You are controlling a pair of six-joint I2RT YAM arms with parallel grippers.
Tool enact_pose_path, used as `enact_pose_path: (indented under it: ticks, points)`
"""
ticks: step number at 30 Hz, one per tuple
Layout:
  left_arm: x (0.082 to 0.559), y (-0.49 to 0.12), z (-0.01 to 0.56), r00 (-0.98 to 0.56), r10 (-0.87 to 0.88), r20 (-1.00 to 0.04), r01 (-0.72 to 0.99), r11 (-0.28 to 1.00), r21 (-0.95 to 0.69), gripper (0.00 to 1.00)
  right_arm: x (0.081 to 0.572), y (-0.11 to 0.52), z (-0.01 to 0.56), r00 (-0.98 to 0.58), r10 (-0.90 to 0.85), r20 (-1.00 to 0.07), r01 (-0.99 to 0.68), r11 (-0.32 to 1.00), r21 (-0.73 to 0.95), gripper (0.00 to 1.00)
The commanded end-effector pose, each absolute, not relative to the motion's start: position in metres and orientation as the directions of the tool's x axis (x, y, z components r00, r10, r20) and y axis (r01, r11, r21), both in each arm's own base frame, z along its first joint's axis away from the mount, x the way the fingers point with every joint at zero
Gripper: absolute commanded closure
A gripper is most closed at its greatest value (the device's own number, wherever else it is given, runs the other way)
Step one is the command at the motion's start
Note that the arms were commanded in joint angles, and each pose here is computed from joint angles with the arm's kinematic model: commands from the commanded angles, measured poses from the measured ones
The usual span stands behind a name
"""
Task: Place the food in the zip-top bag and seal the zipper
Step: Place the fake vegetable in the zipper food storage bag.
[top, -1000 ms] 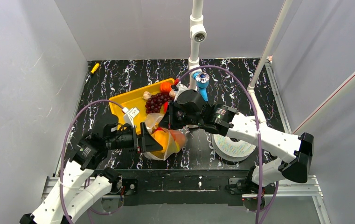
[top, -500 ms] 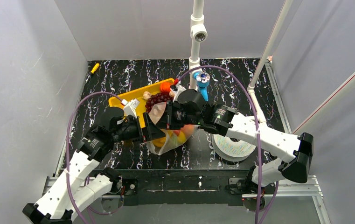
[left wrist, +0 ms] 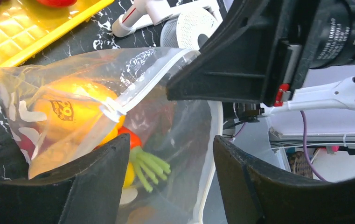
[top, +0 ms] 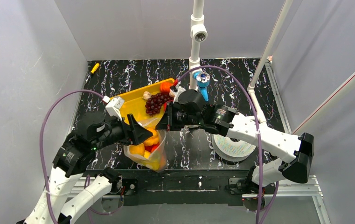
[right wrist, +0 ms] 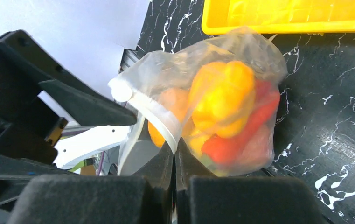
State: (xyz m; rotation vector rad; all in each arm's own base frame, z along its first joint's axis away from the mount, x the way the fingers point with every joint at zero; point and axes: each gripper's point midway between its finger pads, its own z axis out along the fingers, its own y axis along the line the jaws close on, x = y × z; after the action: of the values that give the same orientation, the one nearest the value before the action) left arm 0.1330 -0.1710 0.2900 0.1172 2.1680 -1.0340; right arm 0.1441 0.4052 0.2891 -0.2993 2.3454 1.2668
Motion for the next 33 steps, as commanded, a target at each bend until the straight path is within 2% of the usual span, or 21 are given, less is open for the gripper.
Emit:
enact_pose_path:
  ticks: [1, 4, 7, 8, 19, 22, 25, 28, 30, 33]
  points:
    - [0.103, -0.151, 0.283, -0.771, -0.107, -0.628, 0.373, 0.723, -0.581, 0.40, 0.148, 0.393, 0.307, -0.854, 0.042, -0.518, -0.411, 0.556, 0.722, 0.99]
    - [0.097, -0.147, 0.285, -0.765, -0.091, -0.638, 0.391, 0.722, -0.571, 0.38, 0.148, 0.392, 0.304, -0.850, 0.024, -0.525, -0.420, 0.571, 0.706, 0.99]
    - [0.099, -0.147, 0.275, -0.775, -0.065, -0.628, 0.389, 0.735, -0.556, 0.25, 0.147, 0.393, 0.303, -0.850, 0.014, -0.527, -0.427, 0.567, 0.704, 0.99]
    - [0.100, -0.149, 0.271, -0.781, -0.062, -0.621, 0.384, 0.736, -0.557, 0.24, 0.147, 0.393, 0.303, -0.849, 0.012, -0.528, -0.429, 0.566, 0.703, 0.99]
    - [0.114, -0.172, 0.240, -0.817, -0.031, -0.576, 0.397, 0.695, -0.600, 0.23, 0.150, 0.386, 0.301, -0.831, 0.006, -0.557, -0.448, 0.587, 0.675, 0.99]
    - [0.124, -0.166, 0.230, -0.810, -0.031, -0.586, 0.376, 0.739, -0.559, 0.26, 0.150, 0.387, 0.302, -0.826, -0.006, -0.564, -0.461, 0.582, 0.670, 0.99]
    - [0.135, -0.162, 0.224, -0.809, -0.039, -0.587, 0.341, 0.781, -0.523, 0.39, 0.148, 0.389, 0.299, -0.824, -0.026, -0.566, -0.474, 0.578, 0.664, 0.99]
    - [0.145, -0.159, 0.223, -0.803, -0.062, -0.593, 0.310, 0.806, -0.504, 0.47, 0.147, 0.387, 0.294, -0.822, -0.043, -0.568, -0.479, 0.592, 0.648, 0.99]
    - [0.148, -0.156, 0.224, -0.797, -0.069, -0.600, 0.300, 0.817, -0.492, 0.47, 0.147, 0.385, 0.292, -0.817, -0.049, -0.575, -0.483, 0.602, 0.636, 0.99]
    - [0.149, -0.157, 0.227, -0.786, -0.063, -0.615, 0.318, 0.812, -0.489, 0.40, 0.146, 0.383, 0.291, -0.809, -0.061, -0.585, -0.494, 0.610, 0.620, 0.99]
